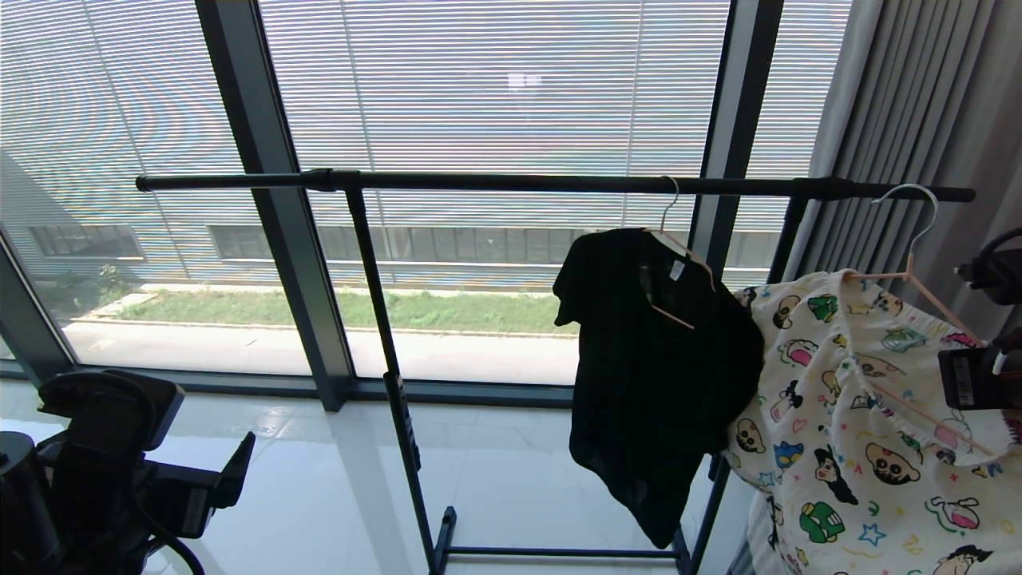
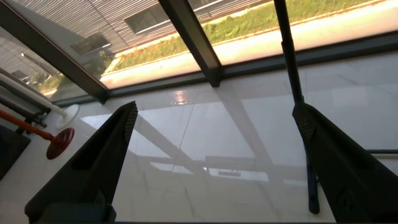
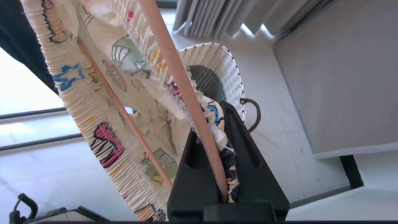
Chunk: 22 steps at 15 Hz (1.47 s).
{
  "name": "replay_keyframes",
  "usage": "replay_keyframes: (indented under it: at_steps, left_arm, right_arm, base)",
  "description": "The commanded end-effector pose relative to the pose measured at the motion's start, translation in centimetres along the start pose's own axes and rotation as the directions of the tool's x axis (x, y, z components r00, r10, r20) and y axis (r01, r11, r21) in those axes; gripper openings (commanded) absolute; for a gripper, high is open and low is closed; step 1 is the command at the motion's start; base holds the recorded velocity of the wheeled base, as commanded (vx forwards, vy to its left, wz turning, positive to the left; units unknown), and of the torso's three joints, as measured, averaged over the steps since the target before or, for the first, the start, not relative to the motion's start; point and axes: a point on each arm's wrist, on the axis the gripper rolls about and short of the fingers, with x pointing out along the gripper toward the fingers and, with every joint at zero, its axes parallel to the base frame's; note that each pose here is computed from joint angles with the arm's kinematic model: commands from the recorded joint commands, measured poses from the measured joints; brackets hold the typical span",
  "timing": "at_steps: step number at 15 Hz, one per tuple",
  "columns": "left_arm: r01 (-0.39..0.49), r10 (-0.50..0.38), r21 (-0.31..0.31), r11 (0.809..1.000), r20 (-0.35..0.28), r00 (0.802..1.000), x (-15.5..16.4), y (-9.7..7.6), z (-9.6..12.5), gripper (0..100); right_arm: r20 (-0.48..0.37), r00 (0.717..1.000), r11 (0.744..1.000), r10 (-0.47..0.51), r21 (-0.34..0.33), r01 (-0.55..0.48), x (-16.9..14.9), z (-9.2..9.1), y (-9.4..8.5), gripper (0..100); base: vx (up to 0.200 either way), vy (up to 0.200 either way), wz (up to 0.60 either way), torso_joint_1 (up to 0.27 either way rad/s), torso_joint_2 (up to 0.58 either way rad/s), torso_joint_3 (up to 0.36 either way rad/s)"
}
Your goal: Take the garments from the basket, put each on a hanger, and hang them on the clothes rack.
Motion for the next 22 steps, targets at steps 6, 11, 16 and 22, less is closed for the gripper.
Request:
replay_keyframes:
  at_steps: [6,11,16,22]
  left_arm:
    - [0.011,-0.011,0.003,1.000,0.003,1.000,-0.1,-0.2,0.0,100]
    - [0.028,-0.028,0.009,1.000,0.012,1.000,-0.2,-0.4,0.1,100]
    - [0.034,-0.034,0.010,0.999,0.017,0.999,-0.3,-0.5,0.1,100]
    - [0.035,-0.036,0.010,0.999,0.022,0.999,-0.3,-0.5,0.2,100]
  right_arm:
    - [0.046,0.999,1.000,0.016,0.003,-0.016,1.0,2.6,0.9,0]
    - [0.050,0.998,1.000,0.023,0.000,-0.023,0.8,2.7,1.0,0]
    - [0.042,0.998,0.999,0.041,-0.016,-0.040,1.0,2.6,1.7,0]
    - [-0.008,0.999,0.998,0.038,-0.046,-0.038,4.1,3.2,3.2,0]
  base:
    - [0.133,0.000,0.00,-0.003,0.00,0.004]
    - [0.200,0.000,0.00,0.008,0.01,-0.002]
    - [0.080,0.000,0.00,0.001,0.00,0.000]
    - [0.000,0.000,0.00,0.000,0.00,0.000]
